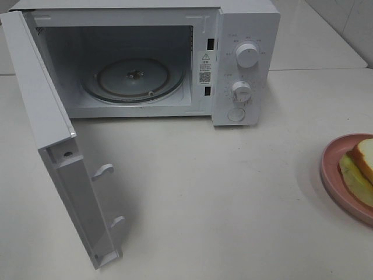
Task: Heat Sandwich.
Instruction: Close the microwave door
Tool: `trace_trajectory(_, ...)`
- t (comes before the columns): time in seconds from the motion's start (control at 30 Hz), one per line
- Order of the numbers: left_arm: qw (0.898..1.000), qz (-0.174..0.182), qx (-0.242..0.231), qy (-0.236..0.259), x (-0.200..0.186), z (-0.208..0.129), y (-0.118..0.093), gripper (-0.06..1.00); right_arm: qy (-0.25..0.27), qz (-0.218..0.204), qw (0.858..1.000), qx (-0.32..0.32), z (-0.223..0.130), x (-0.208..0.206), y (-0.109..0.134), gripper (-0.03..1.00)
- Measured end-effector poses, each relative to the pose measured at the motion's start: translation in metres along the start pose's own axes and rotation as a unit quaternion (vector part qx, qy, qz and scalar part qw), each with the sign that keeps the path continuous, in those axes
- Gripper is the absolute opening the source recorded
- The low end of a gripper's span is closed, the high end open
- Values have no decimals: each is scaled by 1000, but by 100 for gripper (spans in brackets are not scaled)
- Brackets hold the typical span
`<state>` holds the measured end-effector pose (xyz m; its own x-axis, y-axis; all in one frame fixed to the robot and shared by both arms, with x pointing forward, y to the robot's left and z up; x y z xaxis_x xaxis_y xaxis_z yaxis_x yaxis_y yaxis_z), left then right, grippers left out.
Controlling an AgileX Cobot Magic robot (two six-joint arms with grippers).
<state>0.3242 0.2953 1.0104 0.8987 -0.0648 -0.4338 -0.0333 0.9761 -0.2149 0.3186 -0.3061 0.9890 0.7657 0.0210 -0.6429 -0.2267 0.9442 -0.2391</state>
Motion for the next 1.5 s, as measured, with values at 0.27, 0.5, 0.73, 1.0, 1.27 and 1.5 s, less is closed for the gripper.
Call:
trace_trajectory(0.27,1000,0,0,0,0,0,0,99,-35,-19,999,25,1,1,1,77)
trace_trajectory(0.5,1000,0,0,0,0,0,0,99,-68,-47,996,40,2,-8,-3,77)
trace_trajectory(0.73,1000,0,0,0,0,0,0,99,-66,-51,996,43,2,-8,-3,77)
trace_trajectory(1.0,1000,0,0,0,0,0,0,99,-66,-51,996,42,2,-8,-3,77)
trace_trajectory(1.27,1000,0,0,0,0,0,0,99,-66,-51,996,42,2,-8,-3,77)
trace_trajectory(1.5,1000,0,0,0,0,0,0,99,-66,-51,996,42,2,-8,-3,77)
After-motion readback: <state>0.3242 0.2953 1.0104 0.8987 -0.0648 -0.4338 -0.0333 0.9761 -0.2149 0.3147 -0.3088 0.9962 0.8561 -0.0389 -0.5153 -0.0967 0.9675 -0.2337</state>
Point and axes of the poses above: a point on each arm's last joint axis where the gripper is mounted, x pointing out along that axis toward the gripper, y along the wrist's bending axis when the last joint is at zero, z = x × y, the point moved 10 cm from there along x, pointing out along that axis toward the gripper, and after that the axes turned 15 degrees about -x, right-handed, at the moved point
